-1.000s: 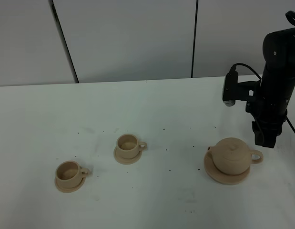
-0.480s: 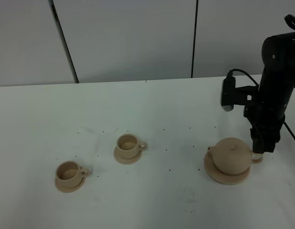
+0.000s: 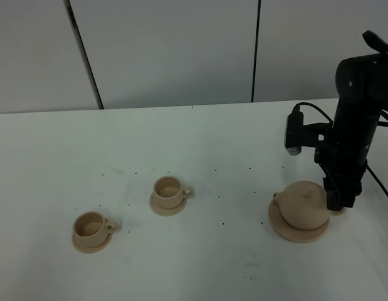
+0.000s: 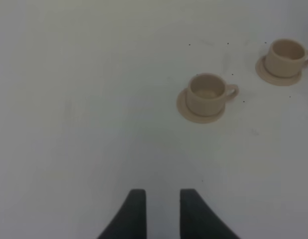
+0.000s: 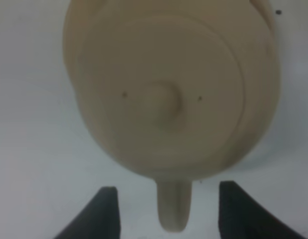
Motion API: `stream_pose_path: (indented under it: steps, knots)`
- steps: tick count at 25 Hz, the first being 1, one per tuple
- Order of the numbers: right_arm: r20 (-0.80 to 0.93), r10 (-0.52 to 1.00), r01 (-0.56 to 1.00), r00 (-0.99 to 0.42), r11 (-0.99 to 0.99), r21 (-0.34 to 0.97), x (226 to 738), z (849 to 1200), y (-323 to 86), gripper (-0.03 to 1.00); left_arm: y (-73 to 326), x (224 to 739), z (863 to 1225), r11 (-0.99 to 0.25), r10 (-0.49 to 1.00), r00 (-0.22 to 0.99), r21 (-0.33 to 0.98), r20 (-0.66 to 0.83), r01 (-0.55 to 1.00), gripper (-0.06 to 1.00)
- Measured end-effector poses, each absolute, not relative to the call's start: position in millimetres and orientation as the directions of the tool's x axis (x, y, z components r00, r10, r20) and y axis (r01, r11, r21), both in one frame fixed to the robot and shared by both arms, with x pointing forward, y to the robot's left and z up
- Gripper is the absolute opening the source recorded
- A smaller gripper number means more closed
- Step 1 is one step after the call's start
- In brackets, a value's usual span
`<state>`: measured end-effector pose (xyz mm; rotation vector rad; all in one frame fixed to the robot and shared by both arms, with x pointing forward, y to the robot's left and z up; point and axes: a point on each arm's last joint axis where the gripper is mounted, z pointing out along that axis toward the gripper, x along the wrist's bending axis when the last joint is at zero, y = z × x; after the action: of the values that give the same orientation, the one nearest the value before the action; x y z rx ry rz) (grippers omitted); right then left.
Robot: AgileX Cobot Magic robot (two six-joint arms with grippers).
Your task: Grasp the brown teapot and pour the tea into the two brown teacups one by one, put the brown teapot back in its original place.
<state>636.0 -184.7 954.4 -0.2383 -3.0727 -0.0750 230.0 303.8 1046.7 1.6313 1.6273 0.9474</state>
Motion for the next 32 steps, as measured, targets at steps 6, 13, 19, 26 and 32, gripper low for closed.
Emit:
stream_pose_path:
  steps: [6,13,19,26,32]
  knots:
    - [0.055,0.151,0.153,-0.987,0.987,0.038,639.2,946.2,-184.6,0.42,303.8,230.0,1046.7,-0.03,0.998,-0.026,0.842,0.052,0.538,0.24]
    - [0.057,0.145,0.146,-0.988,0.989,0.017,640.4,940.8,-186.0,0.42,303.8,230.0,1046.7,-0.03,0.998,-0.026,0.842,0.052,0.538,0.24]
    - [0.061,0.14,0.14,-0.988,0.99,0.002,641.4,935.2,-186.6,0.42,303.8,230.0,1046.7,-0.03,0.998,-0.026,0.842,0.052,0.538,0.24]
    - [0.06,0.136,0.136,-0.989,0.991,-0.004,642.0,933.2,-187.0,0.42,303.8,230.0,1046.7,-0.03,0.998,-0.026,0.842,0.052,0.538,0.24]
    - [0.056,0.128,0.127,-0.99,0.992,-0.023,643.6,928.0,-188.4,0.4,303.8,230.0,1046.7,-0.03,0.998,-0.026,0.842,0.052,0.538,0.24]
